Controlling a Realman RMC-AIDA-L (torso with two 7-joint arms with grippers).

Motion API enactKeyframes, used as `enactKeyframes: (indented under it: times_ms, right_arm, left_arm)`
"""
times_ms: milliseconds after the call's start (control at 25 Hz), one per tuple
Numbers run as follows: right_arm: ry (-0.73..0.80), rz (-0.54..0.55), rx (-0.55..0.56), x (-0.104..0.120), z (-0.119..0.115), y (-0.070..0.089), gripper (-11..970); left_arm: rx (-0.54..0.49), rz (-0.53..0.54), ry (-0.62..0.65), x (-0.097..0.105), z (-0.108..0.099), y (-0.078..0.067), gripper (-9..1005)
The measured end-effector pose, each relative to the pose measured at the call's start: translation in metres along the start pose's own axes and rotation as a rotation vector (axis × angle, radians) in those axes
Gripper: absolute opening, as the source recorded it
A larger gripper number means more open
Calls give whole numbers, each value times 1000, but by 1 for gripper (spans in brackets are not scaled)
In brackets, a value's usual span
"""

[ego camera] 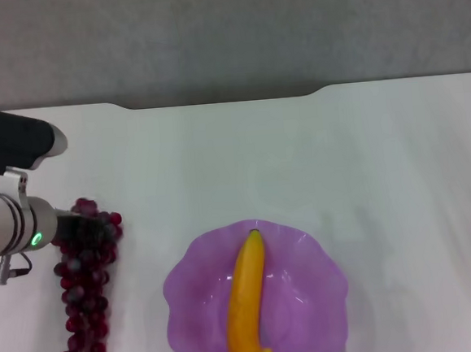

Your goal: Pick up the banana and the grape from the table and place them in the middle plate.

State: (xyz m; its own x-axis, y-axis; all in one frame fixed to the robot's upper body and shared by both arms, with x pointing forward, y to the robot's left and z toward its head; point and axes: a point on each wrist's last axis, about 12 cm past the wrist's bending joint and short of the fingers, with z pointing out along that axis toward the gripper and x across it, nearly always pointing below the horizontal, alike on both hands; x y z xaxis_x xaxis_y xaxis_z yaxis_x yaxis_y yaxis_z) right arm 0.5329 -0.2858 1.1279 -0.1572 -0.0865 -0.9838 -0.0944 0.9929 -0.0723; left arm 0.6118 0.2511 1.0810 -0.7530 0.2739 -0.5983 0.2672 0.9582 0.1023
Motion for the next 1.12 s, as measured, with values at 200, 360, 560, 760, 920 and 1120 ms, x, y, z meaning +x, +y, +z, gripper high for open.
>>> enactKeyframes:
  times_ms: [200,360,560,760,920,1120]
  right_arm:
    - [1,0,-1,0,0,0,576]
    - [1,0,-1,0,0,0,576]
    - [1,0,-2,0,0,0,576]
    - [1,0,-1,0,0,0,576]
    - [0,0,-2,0,0,0,576]
    - [12,-2,-16,0,2,2,576]
  left_arm:
    - [2,5,-64,-4,-15,0,354]
    - [2,4,-90,-6,-25,1,322]
    - [-22,24,-102,-9,-37,5,300]
    - [-37,26,-152,-12,-55,7,291]
    - [-38,39,-228,-21,-72,5,285]
    - [-36,67,-296,-29,-89,1,281]
